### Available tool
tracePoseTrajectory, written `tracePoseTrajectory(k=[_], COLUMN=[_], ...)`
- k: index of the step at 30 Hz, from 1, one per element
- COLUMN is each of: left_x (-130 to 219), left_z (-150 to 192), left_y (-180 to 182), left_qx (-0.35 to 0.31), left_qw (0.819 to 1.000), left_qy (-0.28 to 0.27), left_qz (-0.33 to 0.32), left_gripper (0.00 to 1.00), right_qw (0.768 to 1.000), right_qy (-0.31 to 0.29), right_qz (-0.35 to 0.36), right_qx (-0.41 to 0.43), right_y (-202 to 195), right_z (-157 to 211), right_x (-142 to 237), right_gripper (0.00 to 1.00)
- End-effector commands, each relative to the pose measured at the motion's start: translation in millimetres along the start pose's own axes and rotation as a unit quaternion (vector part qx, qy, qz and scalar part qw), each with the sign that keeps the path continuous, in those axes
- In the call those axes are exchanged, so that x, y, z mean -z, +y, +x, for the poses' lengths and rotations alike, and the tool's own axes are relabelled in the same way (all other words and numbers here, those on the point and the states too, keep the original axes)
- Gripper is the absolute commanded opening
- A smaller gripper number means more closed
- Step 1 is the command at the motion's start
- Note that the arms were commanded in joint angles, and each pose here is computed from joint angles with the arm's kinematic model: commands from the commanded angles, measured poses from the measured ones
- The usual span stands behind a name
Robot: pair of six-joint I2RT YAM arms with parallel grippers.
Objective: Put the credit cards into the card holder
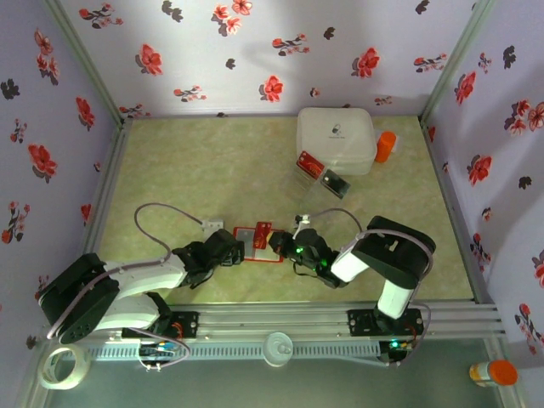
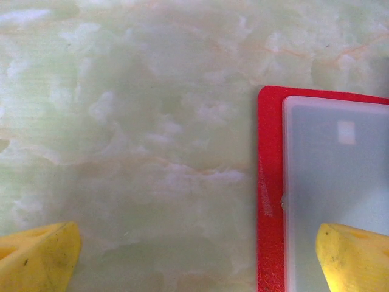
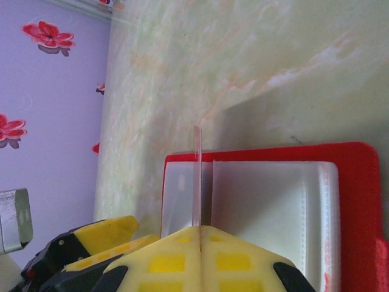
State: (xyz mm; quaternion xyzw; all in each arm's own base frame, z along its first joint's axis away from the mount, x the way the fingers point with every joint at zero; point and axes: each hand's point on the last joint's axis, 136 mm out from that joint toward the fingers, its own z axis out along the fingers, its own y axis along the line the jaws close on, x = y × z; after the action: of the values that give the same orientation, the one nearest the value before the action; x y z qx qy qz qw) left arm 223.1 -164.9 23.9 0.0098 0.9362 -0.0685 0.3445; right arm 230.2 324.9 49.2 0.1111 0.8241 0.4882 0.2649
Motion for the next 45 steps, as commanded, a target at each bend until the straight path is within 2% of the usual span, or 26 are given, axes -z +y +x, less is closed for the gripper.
tracePoseTrajectory(k=[1, 21, 45], left_x=[-0.5, 0.1, -1.0], left_z=[10.9, 8.4, 10.4], left_y=[13.9, 13.0, 14.0], left_qx=[0.002, 0.001, 0.003], left_qw=[1.0, 1.0, 1.0], left_qy=[0.014, 0.011, 0.012], left_qz=[-0.02, -0.019, -0.02], left_gripper=[1.0, 1.0, 1.0], right_qw=[1.0, 0.998, 0.995], right_qy=[0.004, 0.027, 0.062], right_qz=[0.005, 0.059, 0.071], right_qx=[-0.006, -0.008, -0.014], right_y=[-5.6, -22.6, -21.0], right_z=[6.7, 23.9, 36.2], right_x=[2.8, 10.7, 3.8], right_gripper=[0.0, 0.0, 0.0])
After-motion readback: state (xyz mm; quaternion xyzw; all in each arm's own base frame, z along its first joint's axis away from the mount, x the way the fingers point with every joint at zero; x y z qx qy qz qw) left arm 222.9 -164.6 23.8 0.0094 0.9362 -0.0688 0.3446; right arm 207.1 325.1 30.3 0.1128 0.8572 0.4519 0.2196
